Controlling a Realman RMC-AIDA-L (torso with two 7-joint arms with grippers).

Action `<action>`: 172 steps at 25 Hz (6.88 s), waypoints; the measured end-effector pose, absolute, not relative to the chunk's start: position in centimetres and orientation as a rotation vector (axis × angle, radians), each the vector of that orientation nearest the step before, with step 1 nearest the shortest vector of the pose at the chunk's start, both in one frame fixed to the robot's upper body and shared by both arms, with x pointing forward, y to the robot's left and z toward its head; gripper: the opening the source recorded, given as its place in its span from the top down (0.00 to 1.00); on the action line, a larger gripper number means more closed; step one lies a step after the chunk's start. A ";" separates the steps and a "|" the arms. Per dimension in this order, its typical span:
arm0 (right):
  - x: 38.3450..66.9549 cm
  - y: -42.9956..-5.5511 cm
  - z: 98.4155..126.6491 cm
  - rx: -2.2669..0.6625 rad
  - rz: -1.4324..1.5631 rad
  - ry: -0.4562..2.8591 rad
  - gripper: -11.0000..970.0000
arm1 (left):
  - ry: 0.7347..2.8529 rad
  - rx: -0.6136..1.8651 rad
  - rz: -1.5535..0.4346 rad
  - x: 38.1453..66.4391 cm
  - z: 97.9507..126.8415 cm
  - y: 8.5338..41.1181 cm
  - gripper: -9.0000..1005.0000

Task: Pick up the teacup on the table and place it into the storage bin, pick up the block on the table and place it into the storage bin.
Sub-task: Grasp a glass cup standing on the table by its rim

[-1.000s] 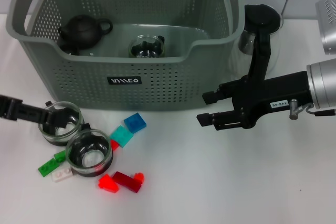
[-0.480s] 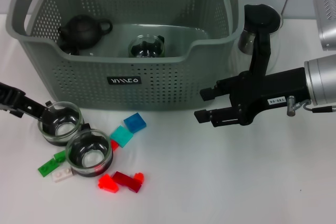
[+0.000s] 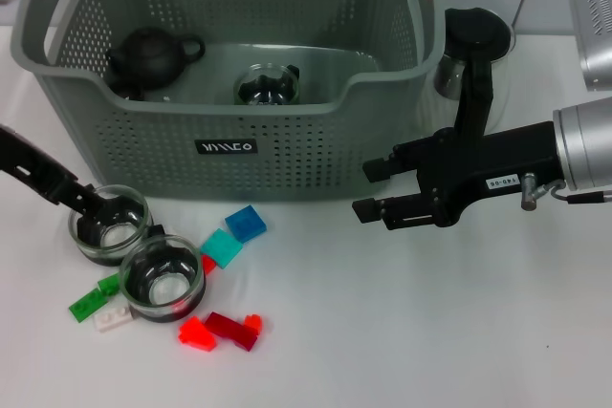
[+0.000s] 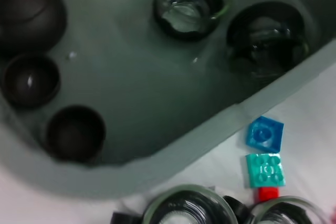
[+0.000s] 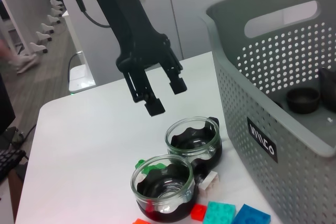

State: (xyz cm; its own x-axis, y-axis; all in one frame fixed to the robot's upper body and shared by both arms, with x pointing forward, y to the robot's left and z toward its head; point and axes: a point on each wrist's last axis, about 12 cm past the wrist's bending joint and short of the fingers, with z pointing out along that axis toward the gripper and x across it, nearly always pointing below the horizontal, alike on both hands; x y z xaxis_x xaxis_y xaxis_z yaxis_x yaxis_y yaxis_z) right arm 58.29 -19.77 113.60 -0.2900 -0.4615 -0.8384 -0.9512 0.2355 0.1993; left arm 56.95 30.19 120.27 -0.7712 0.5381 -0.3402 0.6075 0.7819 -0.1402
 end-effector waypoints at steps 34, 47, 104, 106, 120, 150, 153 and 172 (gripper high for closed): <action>58.0 -19.5 113.8 -1.306 1.016 1.878 0.36 | 2.695 0.886 -0.240 57.4 118.5 30.2 0.20; 58.1 -19.4 113.8 -1.298 1.024 1.895 0.37 | 2.693 0.895 -0.194 58.4 117.2 30.5 0.21; 58.1 -19.5 113.7 -1.284 1.023 1.902 0.37 | 2.676 0.995 -0.114 59.5 114.2 29.4 0.21; 58.1 -19.5 113.7 -1.284 1.023 1.901 0.37 | 2.672 0.991 -0.108 59.6 114.2 29.5 0.21; 58.2 -19.5 113.7 -1.280 1.023 1.902 0.37 | 2.683 0.971 -0.097 59.6 114.2 29.8 0.21; 58.2 -19.6 113.7 -1.286 1.018 1.896 0.37 | 2.690 1.030 -0.068 59.3 113.9 29.2 0.21; 58.2 -19.6 113.7 -1.285 1.018 1.896 0.37 | 2.693 1.033 -0.070 59.3 113.7 29.2 0.21; 58.1 -19.5 113.7 -1.289 1.023 1.899 0.37 | 2.701 1.043 -0.078 59.4 113.1 28.8 0.41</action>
